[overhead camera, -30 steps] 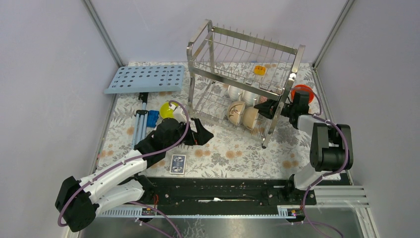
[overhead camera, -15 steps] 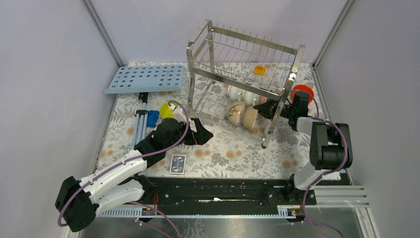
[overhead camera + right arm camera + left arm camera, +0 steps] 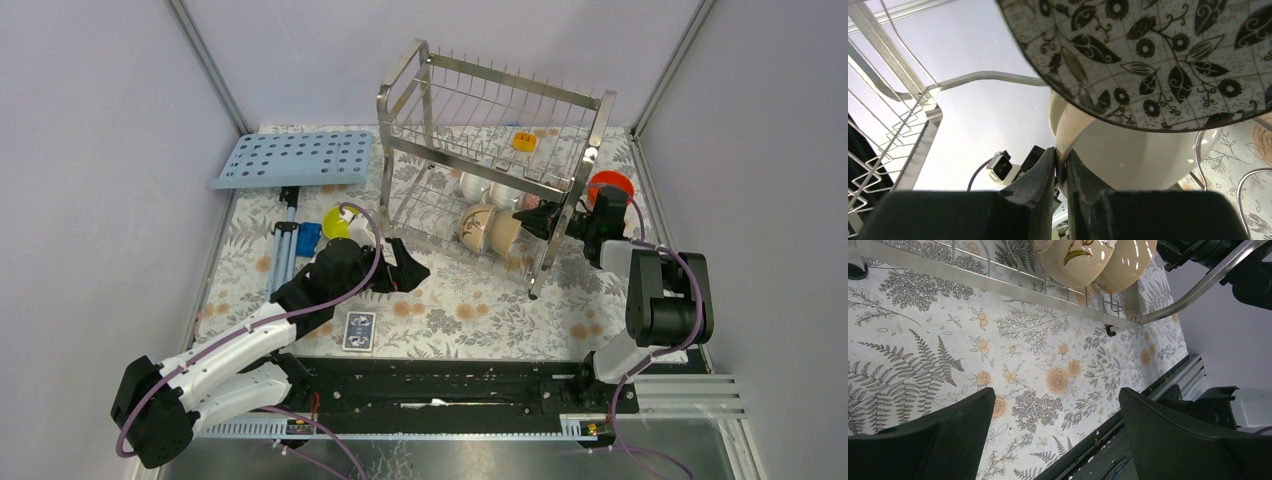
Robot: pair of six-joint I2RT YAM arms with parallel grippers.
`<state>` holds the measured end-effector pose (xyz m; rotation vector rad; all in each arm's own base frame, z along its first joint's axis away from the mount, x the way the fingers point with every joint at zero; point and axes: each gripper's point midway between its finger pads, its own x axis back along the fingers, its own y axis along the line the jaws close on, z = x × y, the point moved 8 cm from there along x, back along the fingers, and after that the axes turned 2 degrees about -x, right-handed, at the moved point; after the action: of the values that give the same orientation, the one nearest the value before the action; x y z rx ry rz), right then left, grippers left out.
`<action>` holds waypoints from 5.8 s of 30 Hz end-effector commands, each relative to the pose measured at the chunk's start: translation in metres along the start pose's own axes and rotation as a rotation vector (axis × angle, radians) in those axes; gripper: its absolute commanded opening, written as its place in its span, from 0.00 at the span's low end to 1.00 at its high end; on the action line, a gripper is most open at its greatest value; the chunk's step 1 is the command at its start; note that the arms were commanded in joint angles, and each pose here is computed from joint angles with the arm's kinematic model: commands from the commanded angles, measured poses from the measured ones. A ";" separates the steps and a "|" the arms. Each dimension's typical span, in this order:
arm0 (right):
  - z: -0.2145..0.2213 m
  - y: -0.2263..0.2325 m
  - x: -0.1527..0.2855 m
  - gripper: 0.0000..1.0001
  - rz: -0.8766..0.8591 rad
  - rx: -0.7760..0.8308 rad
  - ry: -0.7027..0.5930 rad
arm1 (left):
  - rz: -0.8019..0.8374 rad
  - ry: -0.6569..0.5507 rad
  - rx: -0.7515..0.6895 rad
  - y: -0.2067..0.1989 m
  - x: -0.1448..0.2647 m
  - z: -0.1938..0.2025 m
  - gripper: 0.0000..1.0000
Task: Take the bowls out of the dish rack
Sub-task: Pick up the bowl from the dish rack, then place the bowl at the center of the board.
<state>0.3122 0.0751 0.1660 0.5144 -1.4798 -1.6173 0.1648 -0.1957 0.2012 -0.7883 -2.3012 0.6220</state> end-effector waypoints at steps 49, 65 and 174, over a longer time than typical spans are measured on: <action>0.006 0.094 0.118 0.00 -0.480 0.201 -0.538 | 0.017 -0.078 -0.019 -0.008 0.024 -0.013 0.99; 0.019 0.148 0.165 0.00 -0.129 0.303 -1.079 | -0.009 -0.091 -0.048 -0.011 0.041 -0.020 0.99; 0.380 -0.079 0.037 0.00 0.469 2.452 0.713 | -0.046 0.469 -0.467 -0.067 0.042 0.052 0.61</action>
<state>-0.0274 0.2495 0.1646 1.3990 -1.8091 1.3997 0.0728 -0.2221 0.2099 -0.9671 -1.9775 -0.1317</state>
